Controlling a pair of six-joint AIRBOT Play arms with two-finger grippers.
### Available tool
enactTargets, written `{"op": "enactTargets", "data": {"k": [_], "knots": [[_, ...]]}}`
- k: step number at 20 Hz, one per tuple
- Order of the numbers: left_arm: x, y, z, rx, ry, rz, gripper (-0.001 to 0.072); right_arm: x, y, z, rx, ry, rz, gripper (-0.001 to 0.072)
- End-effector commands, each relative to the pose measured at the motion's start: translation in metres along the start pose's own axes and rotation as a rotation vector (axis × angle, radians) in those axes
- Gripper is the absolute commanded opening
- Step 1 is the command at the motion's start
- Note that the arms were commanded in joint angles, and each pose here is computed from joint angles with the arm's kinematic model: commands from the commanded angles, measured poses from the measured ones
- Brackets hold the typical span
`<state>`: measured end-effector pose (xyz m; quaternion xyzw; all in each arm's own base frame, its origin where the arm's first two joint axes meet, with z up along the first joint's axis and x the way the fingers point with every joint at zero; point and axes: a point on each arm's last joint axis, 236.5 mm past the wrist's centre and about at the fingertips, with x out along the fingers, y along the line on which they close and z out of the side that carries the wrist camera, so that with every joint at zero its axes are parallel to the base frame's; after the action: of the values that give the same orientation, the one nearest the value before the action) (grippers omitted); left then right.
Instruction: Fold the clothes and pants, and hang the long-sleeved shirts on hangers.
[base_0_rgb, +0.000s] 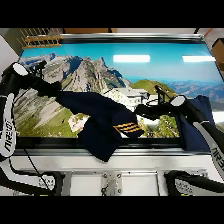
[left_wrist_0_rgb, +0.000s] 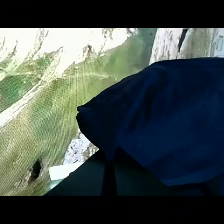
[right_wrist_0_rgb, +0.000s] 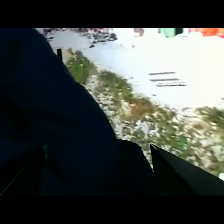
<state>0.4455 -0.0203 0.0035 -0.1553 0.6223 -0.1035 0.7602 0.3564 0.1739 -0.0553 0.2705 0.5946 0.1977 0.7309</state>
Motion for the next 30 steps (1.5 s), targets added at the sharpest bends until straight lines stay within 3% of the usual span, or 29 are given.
{"op": "enactTargets", "data": {"k": [1,4,5,6,7,10,14,19,24,30], "knots": [[-0.001,0.002,0.0,-0.004,-0.002,0.005,0.0003,0.03,0.014,-0.012,0.007,0.059,0.091,0.0717],[-0.001,0.002,0.001,-0.004,-0.004,0.005,0.0003,0.047,0.014,-0.023,-0.023,0.104,0.084,0.0702],[-0.001,0.002,0.001,-0.004,-0.004,0.005,0.0003,0.049,0.015,-0.022,-0.038,0.1,0.081,0.0512],[-0.001,0.002,0.001,-0.004,-0.004,0.004,0.0003,0.049,0.017,-0.019,-0.065,0.089,0.082,0.0149],[-0.003,0.001,0.002,-0.003,-0.01,0.005,0.0002,0.045,0.02,-0.012,-0.095,0.072,0.087,0.001],[-0.048,-0.015,0.024,0.046,-0.136,0.013,0.0002,-0.009,0.043,0.027,-0.253,-0.029,0.044,0.0009],[-0.198,-0.086,0.048,0.199,-0.501,0.016,0.0003,-0.163,0.111,0.062,-0.517,-0.312,-0.109,0.0009],[-0.365,-0.196,-0.021,0.432,-0.893,-0.047,0.0003,-0.293,0.187,0.006,-0.602,-0.619,-0.035,0.001],[-0.433,-0.245,-0.086,0.525,-1.075,-0.15,0.0002,-0.309,0.176,-0.045,-0.555,-0.564,-0.066,0.0009],[-0.352,-0.231,-0.029,0.471,-0.853,-0.131,0.0003,-0.212,0.116,-0.068,-0.44,-0.314,-0.09,0.0009]]}}
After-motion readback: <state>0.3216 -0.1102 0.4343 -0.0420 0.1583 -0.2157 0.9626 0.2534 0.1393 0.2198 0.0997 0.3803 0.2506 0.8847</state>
